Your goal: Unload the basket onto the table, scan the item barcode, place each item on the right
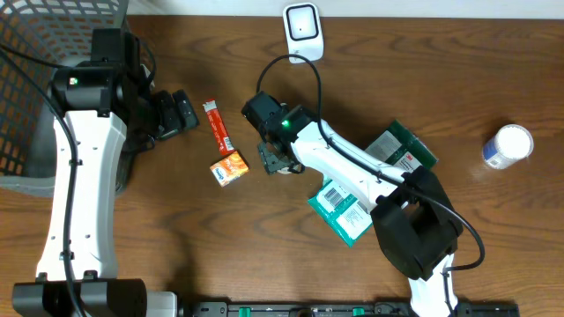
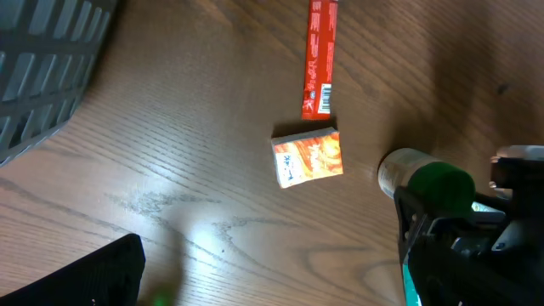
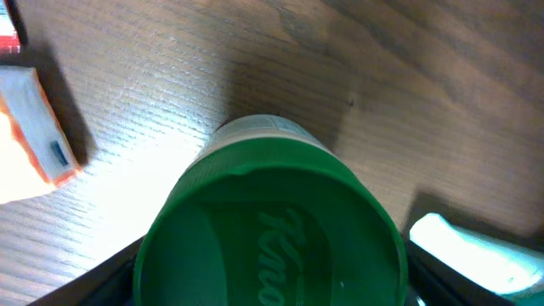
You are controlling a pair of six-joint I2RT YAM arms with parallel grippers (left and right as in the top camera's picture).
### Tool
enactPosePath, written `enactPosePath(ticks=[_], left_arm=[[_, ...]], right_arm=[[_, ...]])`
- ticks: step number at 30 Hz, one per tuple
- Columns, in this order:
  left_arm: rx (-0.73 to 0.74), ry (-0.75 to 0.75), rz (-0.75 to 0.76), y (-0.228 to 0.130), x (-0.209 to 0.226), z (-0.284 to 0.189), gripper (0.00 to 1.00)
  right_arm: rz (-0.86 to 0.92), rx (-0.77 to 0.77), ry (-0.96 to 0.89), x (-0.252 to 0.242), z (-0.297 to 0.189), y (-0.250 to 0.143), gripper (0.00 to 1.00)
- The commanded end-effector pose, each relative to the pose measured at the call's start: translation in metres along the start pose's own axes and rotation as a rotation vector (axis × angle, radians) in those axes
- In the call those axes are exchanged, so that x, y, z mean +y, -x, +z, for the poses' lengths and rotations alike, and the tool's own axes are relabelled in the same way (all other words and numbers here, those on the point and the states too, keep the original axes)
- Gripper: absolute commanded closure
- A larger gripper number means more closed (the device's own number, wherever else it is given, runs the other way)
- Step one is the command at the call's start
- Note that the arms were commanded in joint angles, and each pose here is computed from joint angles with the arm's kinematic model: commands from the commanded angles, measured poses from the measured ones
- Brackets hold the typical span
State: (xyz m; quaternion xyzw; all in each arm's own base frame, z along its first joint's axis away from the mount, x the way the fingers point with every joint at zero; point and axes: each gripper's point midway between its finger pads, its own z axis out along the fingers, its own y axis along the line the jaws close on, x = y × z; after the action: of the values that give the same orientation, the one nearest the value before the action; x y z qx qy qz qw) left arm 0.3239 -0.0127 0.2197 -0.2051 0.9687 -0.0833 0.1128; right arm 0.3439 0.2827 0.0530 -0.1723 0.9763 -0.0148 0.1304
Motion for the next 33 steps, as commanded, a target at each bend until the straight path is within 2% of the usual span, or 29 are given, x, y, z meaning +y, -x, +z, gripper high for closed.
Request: enactPosePath(ticks=[1,3,8,11,16,18,21,25,28,30,33], left_arm=[[-0.007,0.004,-0.005,-0.003,0.002,-0.004,0.0],[-0.007,0.004,-0.004,-0.003,0.002,-0.004,0.0],[-0.007,0.004,-0.005,-0.003,0.002,-0.004,0.0],[-0.007,0.004,-0.005,-0.003,0.002,-0.004,0.0],[-0.007,0.004,-0.005,-0.003,0.002,-0.004,0.0],[-0.006,0.004,-0.005,-0.003,0.002,-0.004,0.0],[-0.007,0.004,-0.005,-0.003,0.002,-0.004,0.0],[-0.007,0.004,-0.005,-0.003,0.002,-0.004,0.0],[-0.007,0.004,-0.005,-0.003,0.002,-0.004,0.0],[-0.006,0.004,-0.005,-0.003,0.002,-0.004,0.0],[-0.002,0.006,-0.005,-0.004,0.002,-0.004,0.0]], right_arm=[[-0.149,-0.029,-0.049,-0.013,-0.002,0.008,0.31],[-0.178,-0.037,-0.078,-0.018,-0.002,0.01,0.35],[-0.239,-0.068,-0.155,-0.03,-0.006,0.019,0.35],[-0.322,-0.097,-0.222,-0.039,-0.01,0.029,0.28],[-0.319,-0.135,-0.274,-0.046,-0.016,0.04,0.16],[-0.317,-0.139,-0.25,-0.042,-0.019,0.042,0.09],[-0.298,-0.14,-0.185,-0.032,-0.028,0.045,0.07],[-0.133,-0.142,-0.091,-0.027,-0.055,0.055,0.01],[0.039,-0.137,0.044,-0.018,-0.072,0.064,0.01],[0.079,-0.138,0.13,-0.01,-0.075,0.07,0.01],[0.083,-0.109,0.142,-0.012,-0.073,0.065,0.01]])
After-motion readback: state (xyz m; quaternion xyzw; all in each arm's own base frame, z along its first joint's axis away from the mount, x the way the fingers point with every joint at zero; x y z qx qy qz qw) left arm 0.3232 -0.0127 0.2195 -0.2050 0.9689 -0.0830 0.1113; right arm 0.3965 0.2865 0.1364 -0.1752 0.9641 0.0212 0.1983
